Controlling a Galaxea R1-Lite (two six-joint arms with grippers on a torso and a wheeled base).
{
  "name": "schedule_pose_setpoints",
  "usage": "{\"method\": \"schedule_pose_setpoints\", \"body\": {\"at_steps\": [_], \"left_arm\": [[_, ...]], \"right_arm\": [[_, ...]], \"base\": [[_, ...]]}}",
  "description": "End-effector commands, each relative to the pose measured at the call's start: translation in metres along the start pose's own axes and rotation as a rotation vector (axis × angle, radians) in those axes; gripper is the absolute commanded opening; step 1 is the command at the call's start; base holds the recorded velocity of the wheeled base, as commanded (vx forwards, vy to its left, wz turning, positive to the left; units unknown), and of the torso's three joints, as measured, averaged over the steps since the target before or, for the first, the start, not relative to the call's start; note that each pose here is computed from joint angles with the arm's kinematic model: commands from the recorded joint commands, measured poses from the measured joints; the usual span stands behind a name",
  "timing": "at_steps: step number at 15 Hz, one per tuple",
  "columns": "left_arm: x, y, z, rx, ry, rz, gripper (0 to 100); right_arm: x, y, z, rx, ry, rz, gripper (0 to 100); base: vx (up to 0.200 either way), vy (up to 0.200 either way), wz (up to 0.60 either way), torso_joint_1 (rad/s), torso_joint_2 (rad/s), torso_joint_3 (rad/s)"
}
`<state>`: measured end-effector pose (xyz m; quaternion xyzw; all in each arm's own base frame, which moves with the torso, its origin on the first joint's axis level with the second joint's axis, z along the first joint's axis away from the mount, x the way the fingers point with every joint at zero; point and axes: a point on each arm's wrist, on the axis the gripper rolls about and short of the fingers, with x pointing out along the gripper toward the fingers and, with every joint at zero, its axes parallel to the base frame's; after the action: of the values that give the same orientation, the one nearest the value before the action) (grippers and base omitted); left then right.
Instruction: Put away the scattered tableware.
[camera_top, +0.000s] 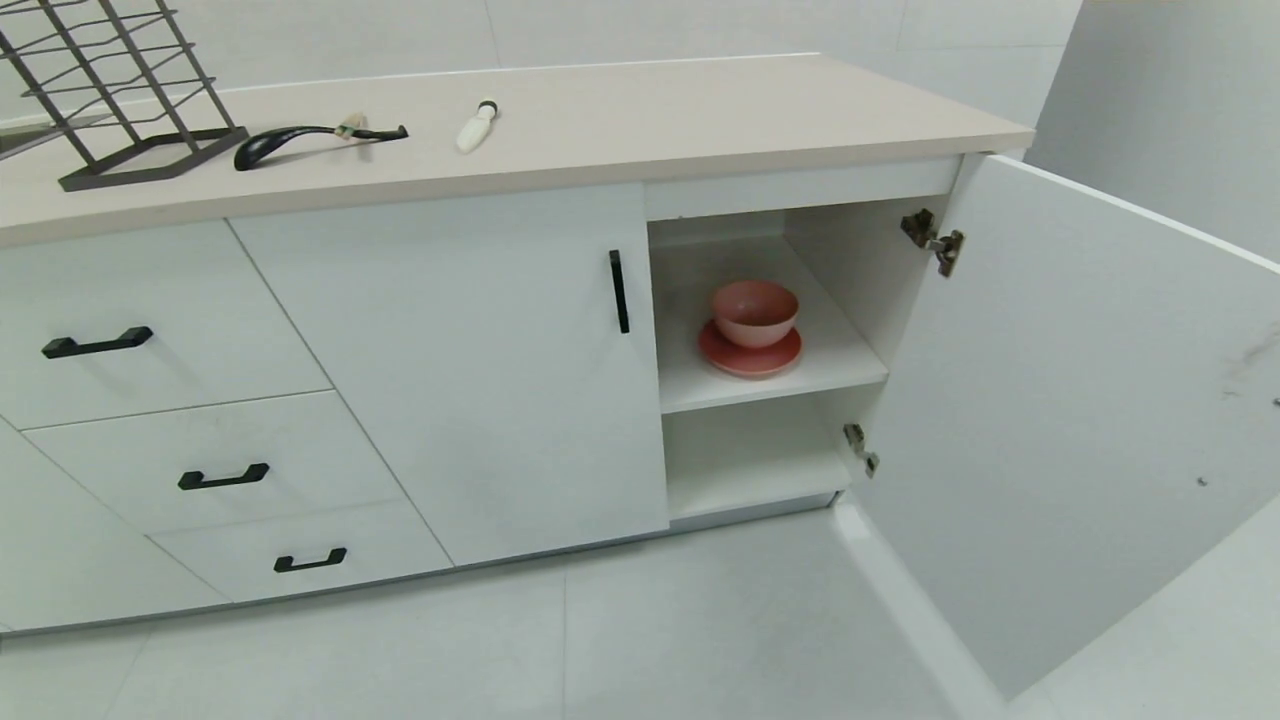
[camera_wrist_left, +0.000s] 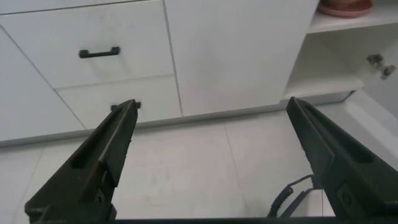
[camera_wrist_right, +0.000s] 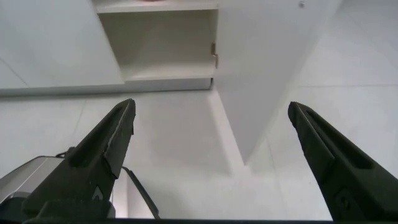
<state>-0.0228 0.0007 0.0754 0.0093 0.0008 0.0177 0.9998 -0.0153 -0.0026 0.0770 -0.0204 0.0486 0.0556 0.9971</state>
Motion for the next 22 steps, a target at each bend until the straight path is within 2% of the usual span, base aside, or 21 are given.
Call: {"method": "schedule_pose_setpoints", "body": {"at_steps": [1, 18, 22], "left_arm": [[0.0000, -0.0001, -0.0001, 0.000, 0.000, 0.000, 100], [0.0000, 0.0000, -0.0001, 0.000, 0.000, 0.001, 100], [0.0000, 0.0000, -0.0001, 0.000, 0.000, 0.001, 100]], "right_arm": [[0.0004, 0.0000, 0.0001, -0.001, 0.005, 0.001, 100], [0.0004, -0.0001, 0.0001, 0.017, 0.005, 0.001, 100], [0.0004, -0.0001, 0.0001, 0.016, 0.005, 0.001, 100]], "base": [[0.000, -0.200, 0.00, -0.002, 0.00, 0.007], [0.000, -0.200, 0.00, 0.002, 0.00, 0.003], [0.000, 0.000, 0.15, -0.001, 0.00, 0.002]]}}
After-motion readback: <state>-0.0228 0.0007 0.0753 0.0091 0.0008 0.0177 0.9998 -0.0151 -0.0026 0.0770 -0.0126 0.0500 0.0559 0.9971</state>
